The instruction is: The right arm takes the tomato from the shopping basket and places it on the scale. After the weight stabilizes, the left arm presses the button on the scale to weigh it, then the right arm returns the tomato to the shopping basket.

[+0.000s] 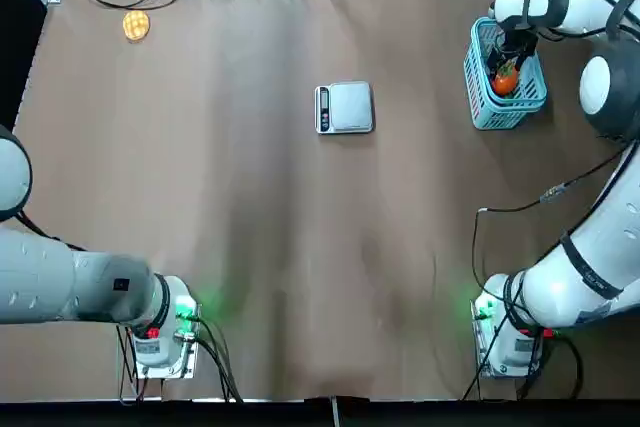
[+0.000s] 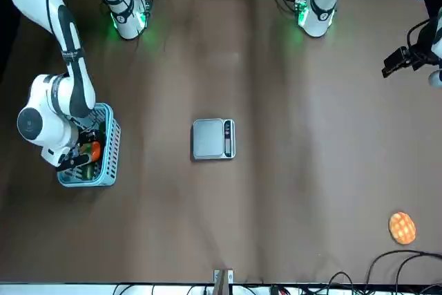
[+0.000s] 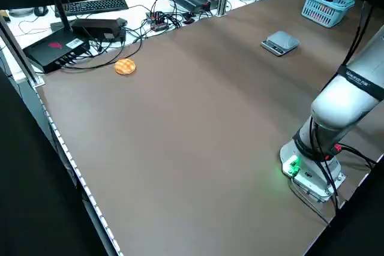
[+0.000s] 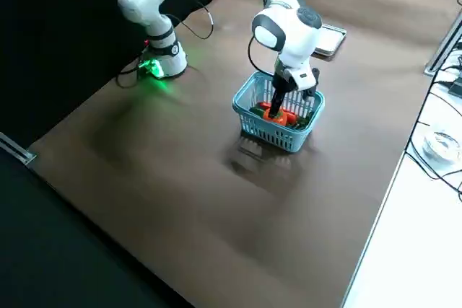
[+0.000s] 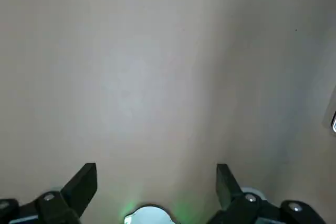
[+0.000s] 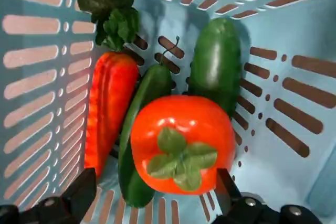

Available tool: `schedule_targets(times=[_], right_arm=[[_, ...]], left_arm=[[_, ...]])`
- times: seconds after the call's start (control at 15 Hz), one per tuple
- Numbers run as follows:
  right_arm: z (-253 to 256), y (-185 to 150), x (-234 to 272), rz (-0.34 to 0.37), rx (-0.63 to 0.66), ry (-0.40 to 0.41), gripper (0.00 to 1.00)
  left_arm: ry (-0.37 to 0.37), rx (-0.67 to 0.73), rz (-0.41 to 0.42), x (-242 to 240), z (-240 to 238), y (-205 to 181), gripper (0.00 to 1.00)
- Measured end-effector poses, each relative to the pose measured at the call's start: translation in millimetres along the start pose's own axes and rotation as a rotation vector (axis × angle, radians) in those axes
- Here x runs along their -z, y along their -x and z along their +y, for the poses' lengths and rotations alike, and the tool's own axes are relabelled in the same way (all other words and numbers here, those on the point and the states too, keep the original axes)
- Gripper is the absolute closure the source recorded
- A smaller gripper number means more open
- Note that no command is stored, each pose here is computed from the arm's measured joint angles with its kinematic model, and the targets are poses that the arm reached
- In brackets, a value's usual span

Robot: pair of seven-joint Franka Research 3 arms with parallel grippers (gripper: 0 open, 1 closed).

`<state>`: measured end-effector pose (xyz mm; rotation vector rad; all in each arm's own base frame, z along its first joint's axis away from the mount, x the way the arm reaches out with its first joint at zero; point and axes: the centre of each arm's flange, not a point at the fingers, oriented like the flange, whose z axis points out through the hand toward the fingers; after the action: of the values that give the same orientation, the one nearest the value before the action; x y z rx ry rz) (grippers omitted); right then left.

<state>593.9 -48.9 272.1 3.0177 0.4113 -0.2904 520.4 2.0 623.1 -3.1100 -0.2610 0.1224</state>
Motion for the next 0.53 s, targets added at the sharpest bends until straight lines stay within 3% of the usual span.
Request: schedule_targets(times=[0.2,0.53], right_arm=[[0.0,-0.7,13.8,-0.005,0.001,-0.005,0.00],[7.1,-4.6,101.3,0.065,-0.004,0.001,0.00]], left_arm=[[0.000,0.000,0.000,0.0,0.0,0.0,0.00],[0.000,0.000,-0.001,-0.1,-0.1,0.1,0.00]])
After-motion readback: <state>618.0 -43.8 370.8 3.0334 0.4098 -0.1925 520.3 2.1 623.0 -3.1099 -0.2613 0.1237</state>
